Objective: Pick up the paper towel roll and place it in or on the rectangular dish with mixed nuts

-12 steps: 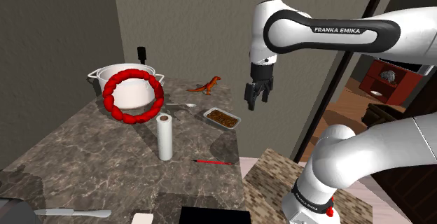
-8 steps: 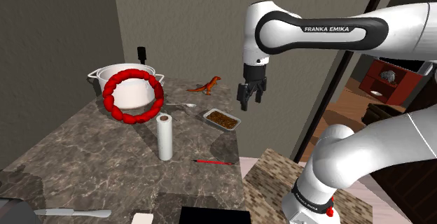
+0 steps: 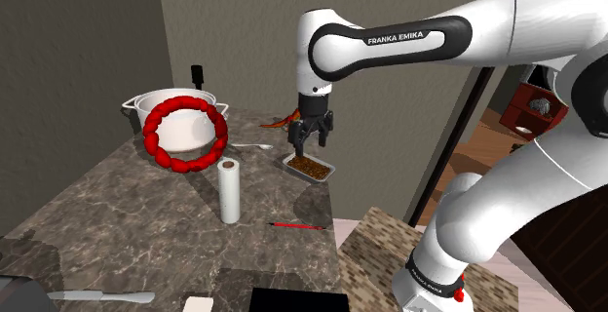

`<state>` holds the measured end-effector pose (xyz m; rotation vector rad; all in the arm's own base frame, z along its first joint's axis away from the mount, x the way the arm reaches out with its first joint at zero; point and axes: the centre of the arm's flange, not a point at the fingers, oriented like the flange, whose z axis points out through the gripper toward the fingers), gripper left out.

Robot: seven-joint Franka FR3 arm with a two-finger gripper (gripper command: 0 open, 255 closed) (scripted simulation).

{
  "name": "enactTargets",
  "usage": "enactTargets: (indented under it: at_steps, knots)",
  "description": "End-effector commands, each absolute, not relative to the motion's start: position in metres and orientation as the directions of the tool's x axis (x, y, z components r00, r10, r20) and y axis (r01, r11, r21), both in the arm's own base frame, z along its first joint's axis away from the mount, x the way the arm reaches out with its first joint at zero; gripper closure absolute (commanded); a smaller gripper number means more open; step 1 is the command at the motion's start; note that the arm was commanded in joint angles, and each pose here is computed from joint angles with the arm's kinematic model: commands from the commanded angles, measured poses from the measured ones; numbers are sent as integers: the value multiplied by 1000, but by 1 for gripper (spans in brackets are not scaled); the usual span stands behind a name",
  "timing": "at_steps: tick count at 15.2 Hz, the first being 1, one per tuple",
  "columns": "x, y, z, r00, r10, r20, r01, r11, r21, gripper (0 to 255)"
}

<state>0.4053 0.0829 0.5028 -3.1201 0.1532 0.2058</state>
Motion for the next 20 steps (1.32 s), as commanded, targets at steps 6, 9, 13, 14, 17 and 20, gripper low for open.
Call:
enactTargets:
  at_steps: [6, 9, 13, 14, 17, 20]
  knots:
    - [477, 131, 481, 988, -98, -121, -103, -994, -31, 0]
    - [508, 152, 473, 988, -99, -116, -104, -994, -42, 0]
    - [549, 180, 463, 989, -99, -110, -106, -993, -56, 0]
    - [559, 187, 461, 989, -100, -109, -107, -992, -60, 0]
    - [590, 208, 454, 990, -100, -104, -108, -992, -71, 0]
    - [597, 214, 442, 990, -100, -103, -108, -991, -74, 0]
